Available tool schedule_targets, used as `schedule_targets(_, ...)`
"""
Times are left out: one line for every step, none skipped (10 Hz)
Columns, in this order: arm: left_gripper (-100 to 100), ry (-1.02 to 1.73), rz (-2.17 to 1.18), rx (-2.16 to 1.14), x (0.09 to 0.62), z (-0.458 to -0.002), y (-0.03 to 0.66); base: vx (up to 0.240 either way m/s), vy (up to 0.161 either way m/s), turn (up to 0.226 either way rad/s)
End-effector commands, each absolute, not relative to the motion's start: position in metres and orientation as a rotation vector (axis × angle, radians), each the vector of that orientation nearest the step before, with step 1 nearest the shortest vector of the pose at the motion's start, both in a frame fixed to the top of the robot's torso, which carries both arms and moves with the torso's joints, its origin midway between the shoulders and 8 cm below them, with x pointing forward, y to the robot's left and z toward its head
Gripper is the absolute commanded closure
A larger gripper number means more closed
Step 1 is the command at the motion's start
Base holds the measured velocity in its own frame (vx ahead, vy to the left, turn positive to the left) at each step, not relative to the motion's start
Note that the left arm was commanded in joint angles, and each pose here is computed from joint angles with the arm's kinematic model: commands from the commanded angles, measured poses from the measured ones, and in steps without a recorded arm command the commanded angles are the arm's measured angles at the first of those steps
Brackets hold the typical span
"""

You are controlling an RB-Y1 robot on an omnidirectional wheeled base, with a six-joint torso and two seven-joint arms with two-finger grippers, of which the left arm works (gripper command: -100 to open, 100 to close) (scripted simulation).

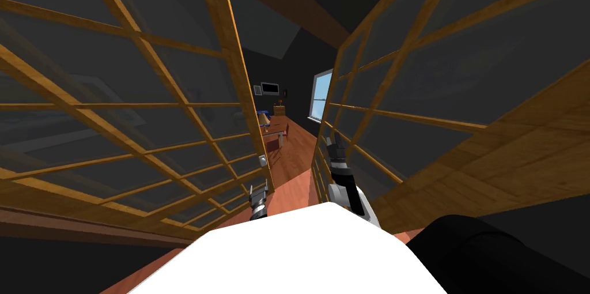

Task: Pull the door open

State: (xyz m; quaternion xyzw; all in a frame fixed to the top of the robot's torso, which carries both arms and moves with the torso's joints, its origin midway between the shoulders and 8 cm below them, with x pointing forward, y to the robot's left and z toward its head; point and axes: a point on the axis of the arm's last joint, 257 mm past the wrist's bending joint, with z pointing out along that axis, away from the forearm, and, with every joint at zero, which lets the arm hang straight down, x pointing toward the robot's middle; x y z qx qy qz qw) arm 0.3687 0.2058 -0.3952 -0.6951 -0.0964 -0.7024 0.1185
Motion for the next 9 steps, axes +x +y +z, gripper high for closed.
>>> schedule_targets(-100, -0.255, -2.06, -2.032, 0.3694, -0.3945, 0.2055, -0.18, 0.0, 0.009)
schedule_targets(-100, -0.238, -2.064, -2.031, 0.3699, -0.394, 0.2054, -0.198, -0.008, 0.011)
schedule_targets(-100, -0.221, -2.068, -2.03, 0.3703, -0.3936, 0.2052, -0.217, -0.001, 0.013)
schedule_targets(-100, -0.192, -2.074, -2.028, 0.3712, -0.3928, 0.205, -0.219, 0.009, 0.021)
schedule_targets(-100, -0.16, -2.081, -2.026, 0.372, -0.3919, 0.2048, -0.246, -0.011, 0.021)
schedule_targets(-100, -0.128, -2.087, -2.024, 0.3727, -0.3912, 0.2046, -0.234, -0.002, 0.029)
schedule_targets(-100, -0.094, -2.093, -2.021, 0.3735, -0.3905, 0.2046, -0.209, 0.016, 0.041)
schedule_targets(-100, -0.058, -2.099, -2.018, 0.3742, -0.3898, 0.2047, -0.191, 0.007, 0.044)
schedule_targets(-100, -0.023, -2.104, -2.015, 0.3748, -0.3893, 0.2048, -0.173, 0.023, 0.043)
